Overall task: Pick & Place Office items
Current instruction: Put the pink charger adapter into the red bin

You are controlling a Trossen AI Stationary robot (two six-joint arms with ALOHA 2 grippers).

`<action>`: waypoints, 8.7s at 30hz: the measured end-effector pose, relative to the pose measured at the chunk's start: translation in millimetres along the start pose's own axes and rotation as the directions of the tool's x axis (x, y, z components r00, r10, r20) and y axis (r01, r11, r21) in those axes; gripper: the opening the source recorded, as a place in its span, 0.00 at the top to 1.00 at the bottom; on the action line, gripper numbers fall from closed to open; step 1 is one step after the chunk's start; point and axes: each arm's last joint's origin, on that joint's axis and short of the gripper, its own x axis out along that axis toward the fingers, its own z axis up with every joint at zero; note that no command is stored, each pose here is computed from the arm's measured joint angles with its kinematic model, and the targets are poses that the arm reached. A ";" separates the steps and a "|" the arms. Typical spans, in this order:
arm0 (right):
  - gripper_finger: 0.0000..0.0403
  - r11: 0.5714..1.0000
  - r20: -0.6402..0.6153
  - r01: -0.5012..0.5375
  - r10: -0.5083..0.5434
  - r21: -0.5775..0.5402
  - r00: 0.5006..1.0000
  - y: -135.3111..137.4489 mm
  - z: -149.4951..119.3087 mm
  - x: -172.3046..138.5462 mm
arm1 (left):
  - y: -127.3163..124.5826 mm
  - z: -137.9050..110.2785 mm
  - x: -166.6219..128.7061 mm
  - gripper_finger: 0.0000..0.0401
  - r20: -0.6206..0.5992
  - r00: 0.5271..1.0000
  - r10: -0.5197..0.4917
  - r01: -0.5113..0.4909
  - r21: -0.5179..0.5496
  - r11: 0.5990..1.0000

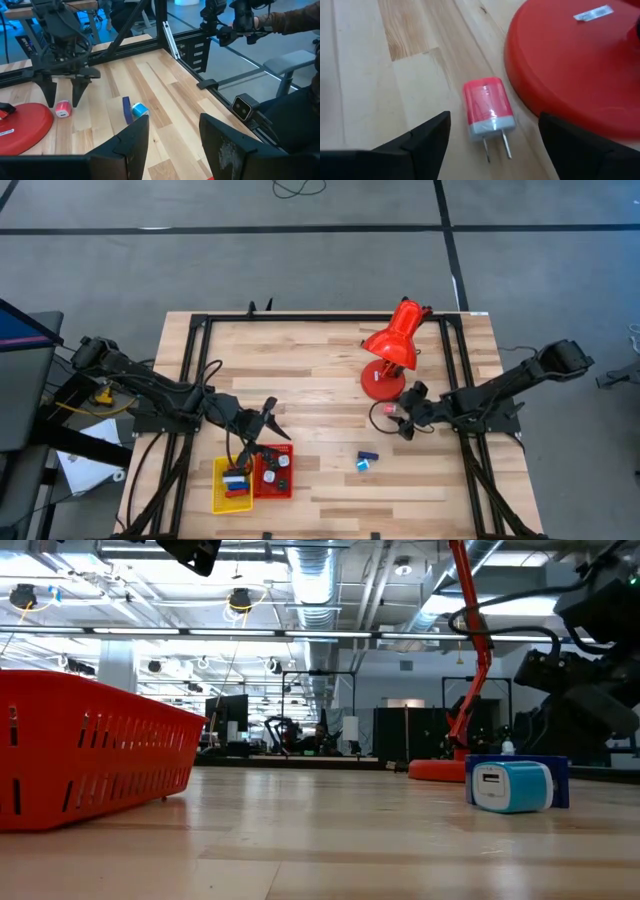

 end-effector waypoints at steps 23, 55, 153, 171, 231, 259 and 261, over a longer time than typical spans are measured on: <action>0.69 0.998 0.014 -0.045 0.045 0.038 0.999 13.0 -2.9 14.1 | 0.0 0.0 0.0 0.58 0.000 1.000 0.000 0.000 -0.010 1.000; 0.69 -0.125 -0.289 -0.362 -0.394 -0.924 0.872 242.1 161.9 82.5 | -2.1 -31.0 -45.2 0.58 -0.174 0.985 -0.012 -0.035 -0.265 0.964; 0.72 0.997 0.127 -0.041 0.049 -0.064 0.991 183.5 61.0 82.3 | -3.0 -23.6 -42.8 0.58 -0.097 0.995 -0.014 -0.011 -0.250 0.968; 0.71 0.973 0.135 -0.045 0.077 -0.226 0.988 186.6 198.3 65.0 | 3.7 -21.4 7.3 0.63 -0.261 0.961 0.091 -0.138 -0.168 0.976; 0.71 0.672 0.142 -0.740 0.731 0.019 0.668 192.6 244.0 91.6 | -10.8 -17.4 33.7 0.25 -0.136 0.962 -0.237 0.271 0.372 0.888; 0.71 0.641 0.126 -0.767 0.762 -0.011 0.635 193.4 244.3 90.2 | -5.9 -14.4 34.1 0.55 -0.098 0.974 -0.206 0.228 0.408 0.884; 0.71 0.640 0.129 -0.768 0.763 -0.012 0.633 193.4 244.8 89.5 | -5.3 -13.9 34.2 0.53 -0.093 0.975 -0.203 0.223 0.408 0.885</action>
